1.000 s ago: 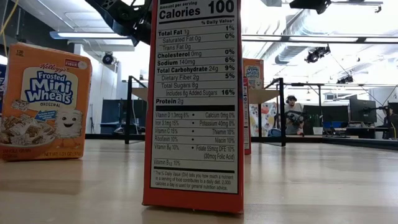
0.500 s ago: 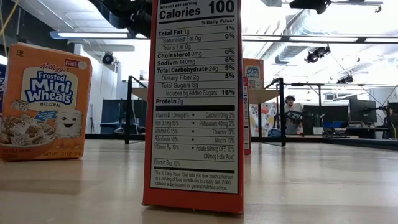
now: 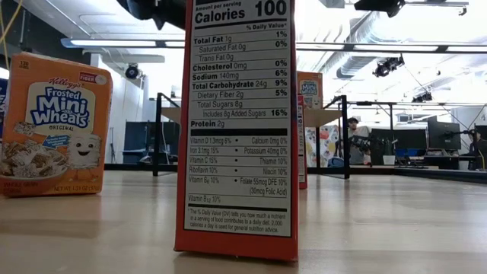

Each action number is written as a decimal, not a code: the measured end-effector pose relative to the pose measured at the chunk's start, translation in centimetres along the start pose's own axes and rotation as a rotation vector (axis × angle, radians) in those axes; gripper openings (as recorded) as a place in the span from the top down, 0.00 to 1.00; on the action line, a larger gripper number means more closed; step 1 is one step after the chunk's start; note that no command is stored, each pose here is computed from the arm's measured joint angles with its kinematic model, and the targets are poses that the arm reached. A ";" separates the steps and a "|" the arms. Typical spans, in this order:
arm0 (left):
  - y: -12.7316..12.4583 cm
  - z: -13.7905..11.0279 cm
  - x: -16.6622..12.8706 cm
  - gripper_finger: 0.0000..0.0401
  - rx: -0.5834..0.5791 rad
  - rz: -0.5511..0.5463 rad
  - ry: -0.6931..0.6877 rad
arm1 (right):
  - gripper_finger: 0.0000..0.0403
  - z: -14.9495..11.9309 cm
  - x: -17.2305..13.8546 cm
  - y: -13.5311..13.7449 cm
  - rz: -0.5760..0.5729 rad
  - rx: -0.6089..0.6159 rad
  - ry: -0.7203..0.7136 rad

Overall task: Stack cereal on shelf
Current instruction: Put the top blue cereal box on the shelf

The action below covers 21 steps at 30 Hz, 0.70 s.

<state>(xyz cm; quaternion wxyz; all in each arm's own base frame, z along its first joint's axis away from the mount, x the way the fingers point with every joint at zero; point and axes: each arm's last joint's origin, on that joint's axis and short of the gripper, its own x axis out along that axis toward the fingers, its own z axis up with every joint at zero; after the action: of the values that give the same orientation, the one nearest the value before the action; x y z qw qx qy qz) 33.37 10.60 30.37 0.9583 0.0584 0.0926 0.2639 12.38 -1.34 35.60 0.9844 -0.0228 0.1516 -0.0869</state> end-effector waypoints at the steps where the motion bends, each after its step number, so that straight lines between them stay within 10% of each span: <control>1: -0.5 -0.3 0.1 0.41 0.014 -0.013 0.011 | 0.36 0.0 0.0 0.0 0.000 0.000 0.000; 21: -3.0 -6.0 4.8 0.41 -0.008 0.045 0.090 | 0.36 0.0 0.0 0.0 0.000 0.000 0.000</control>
<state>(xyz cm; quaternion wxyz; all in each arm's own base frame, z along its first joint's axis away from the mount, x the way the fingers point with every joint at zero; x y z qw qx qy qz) 37.66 10.90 23.33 0.9472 0.0445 0.1333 0.2882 12.38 -1.34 35.61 0.9844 -0.0228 0.1514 -0.0871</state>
